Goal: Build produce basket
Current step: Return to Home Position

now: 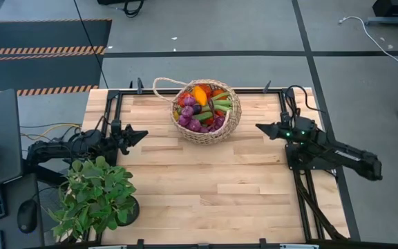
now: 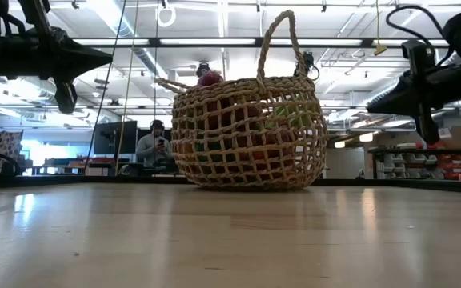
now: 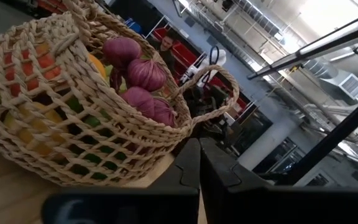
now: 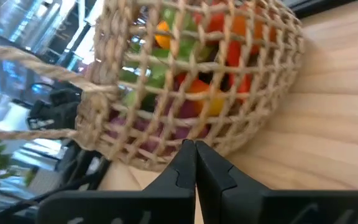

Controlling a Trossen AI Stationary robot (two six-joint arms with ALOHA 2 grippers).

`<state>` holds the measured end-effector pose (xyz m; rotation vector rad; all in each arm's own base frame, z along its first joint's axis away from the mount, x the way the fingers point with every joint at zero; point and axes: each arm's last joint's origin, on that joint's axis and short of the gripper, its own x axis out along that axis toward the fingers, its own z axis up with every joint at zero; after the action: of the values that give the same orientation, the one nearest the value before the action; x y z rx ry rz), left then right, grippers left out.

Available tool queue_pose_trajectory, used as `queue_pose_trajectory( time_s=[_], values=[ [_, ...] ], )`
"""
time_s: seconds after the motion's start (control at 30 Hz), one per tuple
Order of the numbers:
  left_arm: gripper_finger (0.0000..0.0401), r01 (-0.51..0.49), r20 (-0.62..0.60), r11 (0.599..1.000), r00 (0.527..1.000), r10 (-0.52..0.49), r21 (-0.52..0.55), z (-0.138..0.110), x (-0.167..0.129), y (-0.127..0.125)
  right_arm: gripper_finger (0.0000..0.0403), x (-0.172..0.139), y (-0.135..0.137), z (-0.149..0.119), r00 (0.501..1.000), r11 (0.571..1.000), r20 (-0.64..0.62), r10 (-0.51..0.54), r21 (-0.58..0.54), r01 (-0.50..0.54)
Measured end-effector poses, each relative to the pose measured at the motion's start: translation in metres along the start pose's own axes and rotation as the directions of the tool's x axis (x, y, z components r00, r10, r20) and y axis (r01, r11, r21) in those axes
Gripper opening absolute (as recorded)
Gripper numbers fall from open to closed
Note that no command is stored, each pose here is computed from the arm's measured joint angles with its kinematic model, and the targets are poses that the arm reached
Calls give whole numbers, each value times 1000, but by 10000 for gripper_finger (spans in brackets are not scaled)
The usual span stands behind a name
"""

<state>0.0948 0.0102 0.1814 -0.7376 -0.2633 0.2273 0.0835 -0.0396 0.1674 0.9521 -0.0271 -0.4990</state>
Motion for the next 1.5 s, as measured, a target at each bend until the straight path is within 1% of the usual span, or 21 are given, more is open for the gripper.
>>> queue_pose_trajectory(
  time_s=[0.1,0.23,0.27,0.33,0.4,0.5,0.57,0.6,0.63,0.7,0.73,0.8,0.87,0.9,0.97,1.03,1.1,1.23,1.33,1.4,1.5],
  values=[
    [5,-6,-7,1000,1000,6,12,-1,0,1,3,0,3,-5,1000,1000,-11,3,-20,-3],
    [4,-14,-20,1000,1000,15,19,-2,0,2,3,0,9,-15,994,998,-95,50,-26,-53],
    [4,-21,-27,1000,999,22,22,-3,0,2,3,0,10,-16,995,998,-89,40,-48,-45],
    [7,-33,-41,999,999,35,28,-4,0,4,5,0,11,-17,999,991,-52,16,-135,-23],
    [13,-43,-52,999,998,45,34,-5,0,5,8,0,11,-19,999,964,-53,4,-267,-18],
    [20,-53,-64,998,996,55,40,-6,0,6,14,1,11,-22,994,890,-105,15,-452,-61],
    [22,-60,-75,997,995,63,46,-7,0,6,16,2,11,-23,990,861,-137,19,-502,-86],
    [23,-59,-76,996,995,64,67,-7,0,6,16,3,11,-24,990,857,-143,14,-507,-86],
    [22,-60,-83,991,994,70,120,-8,0,7,16,3,11,-24,989,851,-146,8,-519,-83],
    [18,-49,-87,963,993,75,265,-8,0,7,13,4,10,-25,989,829,-149,-5,-554,-79],
    [16,-41,-90,934,993,78,354,-9,0,7,11,4,10,-25,988,818,-152,-10,-570,-79],
    [11,-20,-95,841,992,84,540,-9,1,8,9,5,10,-25,988,805,-153,-10,-587,-83],
    [9,2,-91,739,993,81,673,-9,1,8,8,5,10,-26,986,787,-166,-2,-608,-101],
    [9,9,-87,692,993,79,721,-9,1,7,9,5,9,-27,983,765,-183,-9,-634,-111],
    [12,19,-86,624,993,77,781,-8,1,7,12,6,9,-27,981,714,-195,-20,-689,-123],
    [18,23,-83,584,994,76,812,-8,1,7,18,7,8,-28,979,694,-202,-29,-709,-126],
    [25,24,-82,578,994,76,816,-8,1,7,21,7,8,-29,976,692,-217,-32,-709,-135],
    [33,22,-81,585,994,75,811,-8,1,7,23,8,10,-28,977,688,-212,-9,-711,-148],
    [33,21,-80,585,994,75,810,-8,1,7,23,9,12,-27,980,652,-199,7,-742,-156],
    [30,21,-80,585,994,75,810,-8,1,7,23,9,11,-26,986,640,-167,-17,-760,-118],
    [25,21,-80,586,994,75,810,-8,1,7,24,9,9,-27,987,642,-154,-46,-762,-89]
  ],
)
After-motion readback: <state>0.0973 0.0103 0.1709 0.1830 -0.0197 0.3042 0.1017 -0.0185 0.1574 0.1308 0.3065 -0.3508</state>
